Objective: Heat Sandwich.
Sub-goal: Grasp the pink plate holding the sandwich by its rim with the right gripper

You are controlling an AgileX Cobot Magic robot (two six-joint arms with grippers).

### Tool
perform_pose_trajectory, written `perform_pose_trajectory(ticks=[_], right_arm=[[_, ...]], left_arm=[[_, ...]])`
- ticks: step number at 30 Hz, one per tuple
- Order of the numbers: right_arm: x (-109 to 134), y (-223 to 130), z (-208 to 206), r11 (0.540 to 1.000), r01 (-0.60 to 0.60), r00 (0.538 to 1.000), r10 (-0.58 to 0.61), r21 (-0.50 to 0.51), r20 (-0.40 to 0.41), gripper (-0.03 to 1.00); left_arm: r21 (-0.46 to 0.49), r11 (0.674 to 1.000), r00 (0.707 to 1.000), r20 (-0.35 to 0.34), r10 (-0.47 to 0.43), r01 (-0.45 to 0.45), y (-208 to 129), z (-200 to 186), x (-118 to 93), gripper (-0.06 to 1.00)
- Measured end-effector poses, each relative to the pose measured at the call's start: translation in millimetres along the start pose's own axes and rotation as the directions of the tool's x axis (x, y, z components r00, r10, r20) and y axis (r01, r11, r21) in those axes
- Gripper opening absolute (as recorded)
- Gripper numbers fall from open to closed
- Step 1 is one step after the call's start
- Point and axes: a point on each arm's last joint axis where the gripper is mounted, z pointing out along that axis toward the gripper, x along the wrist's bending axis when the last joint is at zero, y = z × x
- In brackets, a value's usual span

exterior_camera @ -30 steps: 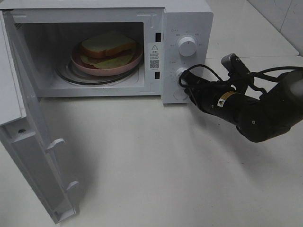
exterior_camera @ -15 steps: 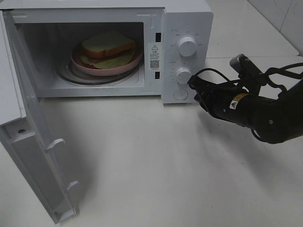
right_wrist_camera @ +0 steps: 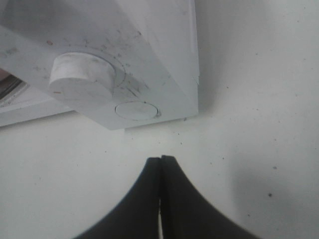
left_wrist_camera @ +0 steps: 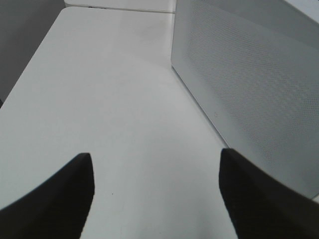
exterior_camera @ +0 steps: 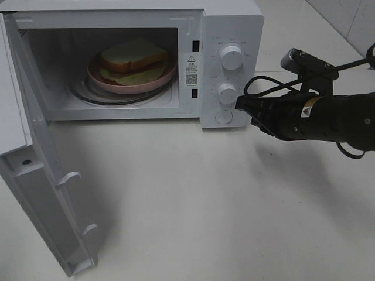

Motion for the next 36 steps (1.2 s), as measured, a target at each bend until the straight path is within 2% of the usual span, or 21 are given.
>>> perform_pose_trajectory(ticks=[13,19,21,25,26,29,31,32,33,35,36], right_arm=[[8,14,-40,0.987,0.127,0.991,-0.130,0.099,0.029,0.01],[16,28,-55,0.947,0.226,0.969,-0.243,0.228,0.048,0.02],[18,31,-55,0.939,0.241,0.964,-0.260,0.244,0.047,0.03],[25,44,-62,0.872,0.328,0.931,-0.364,0.362,0.032,0.04],[25,44,-62,0.872,0.328,0.931,-0.364,0.362,0.032,0.04],[31,54,-68,0.809,0.397,0.897,-0.441,0.433,0.001,0.06],[33,57,-70,0.795,0.413,0.889,-0.458,0.445,-0.008,0.07],[34,59,-73,0.750,0.451,0.866,-0.499,0.484,-0.034,0.08],[35,60,-75,0.725,0.474,0.851,-0.523,0.499,-0.050,0.08],[36,63,-78,0.680,0.518,0.822,-0.564,0.519,-0.083,0.10],[36,63,-78,0.680,0.518,0.822,-0.564,0.519,-0.083,0.10]], left_arm=[[0.000,1.000,1.000,0.000,0.000,0.000,0,0,0,0.67],[0.000,1.000,1.000,0.000,0.000,0.000,0,0,0,0.67],[0.000,1.000,1.000,0.000,0.000,0.000,0,0,0,0.67],[0.000,1.000,1.000,0.000,0.000,0.000,0,0,0,0.67],[0.000,1.000,1.000,0.000,0.000,0.000,0,0,0,0.67],[0.000,1.000,1.000,0.000,0.000,0.000,0,0,0,0.67],[0.000,1.000,1.000,0.000,0.000,0.000,0,0,0,0.67],[0.000,1.000,1.000,0.000,0.000,0.000,0,0,0,0.67],[0.000,1.000,1.000,0.000,0.000,0.000,0,0,0,0.67],[0.000,1.000,1.000,0.000,0.000,0.000,0,0,0,0.67],[0.000,1.000,1.000,0.000,0.000,0.000,0,0,0,0.67]])
